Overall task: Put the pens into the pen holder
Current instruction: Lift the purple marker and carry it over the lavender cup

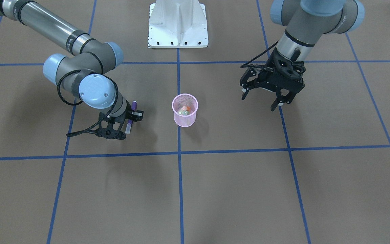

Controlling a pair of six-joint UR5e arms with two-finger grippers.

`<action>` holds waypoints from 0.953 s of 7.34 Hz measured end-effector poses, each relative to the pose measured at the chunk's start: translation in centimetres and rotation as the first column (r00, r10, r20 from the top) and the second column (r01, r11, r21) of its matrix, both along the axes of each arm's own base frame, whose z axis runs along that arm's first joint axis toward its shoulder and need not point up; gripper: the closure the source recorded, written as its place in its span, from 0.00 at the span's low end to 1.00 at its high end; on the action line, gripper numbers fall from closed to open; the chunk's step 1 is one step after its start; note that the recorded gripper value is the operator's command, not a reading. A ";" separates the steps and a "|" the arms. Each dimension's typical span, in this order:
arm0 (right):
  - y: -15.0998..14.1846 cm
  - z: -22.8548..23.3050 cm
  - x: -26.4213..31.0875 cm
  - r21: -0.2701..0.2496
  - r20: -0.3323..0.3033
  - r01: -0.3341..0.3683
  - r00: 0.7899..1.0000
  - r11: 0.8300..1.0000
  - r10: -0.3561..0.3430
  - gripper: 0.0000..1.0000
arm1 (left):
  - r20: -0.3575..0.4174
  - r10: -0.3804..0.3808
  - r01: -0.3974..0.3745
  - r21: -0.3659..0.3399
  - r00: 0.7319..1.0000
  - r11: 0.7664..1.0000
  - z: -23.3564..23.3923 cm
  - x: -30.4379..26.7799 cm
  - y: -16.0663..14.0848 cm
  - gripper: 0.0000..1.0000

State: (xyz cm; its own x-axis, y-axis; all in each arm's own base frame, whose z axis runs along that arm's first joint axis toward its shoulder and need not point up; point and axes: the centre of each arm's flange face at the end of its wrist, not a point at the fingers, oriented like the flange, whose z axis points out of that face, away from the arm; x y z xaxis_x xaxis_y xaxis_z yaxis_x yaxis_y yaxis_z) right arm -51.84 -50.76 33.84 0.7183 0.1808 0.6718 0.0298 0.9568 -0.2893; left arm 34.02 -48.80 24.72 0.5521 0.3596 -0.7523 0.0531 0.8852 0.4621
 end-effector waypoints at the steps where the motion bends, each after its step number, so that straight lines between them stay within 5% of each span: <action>1: 0.0 0.0 0.0 -0.001 0.001 0.001 1.000 1.000 -0.001 1.00 | 0.000 0.000 0.000 0.000 1.000 1.000 0.0 0.0 0.0 0.01; 5: 0.2 -1.3 -0.1 -0.004 0.028 0.006 1.000 1.000 -0.005 1.00 | 0.007 0.002 -0.002 -0.007 1.000 1.000 0.8 -0.2 0.2 0.01; 7: 1.7 -6.5 1.4 0.063 0.062 -0.100 0.993 0.993 0.096 1.00 | -0.003 0.001 -0.001 0.005 1.000 1.000 0.3 -0.6 0.5 0.01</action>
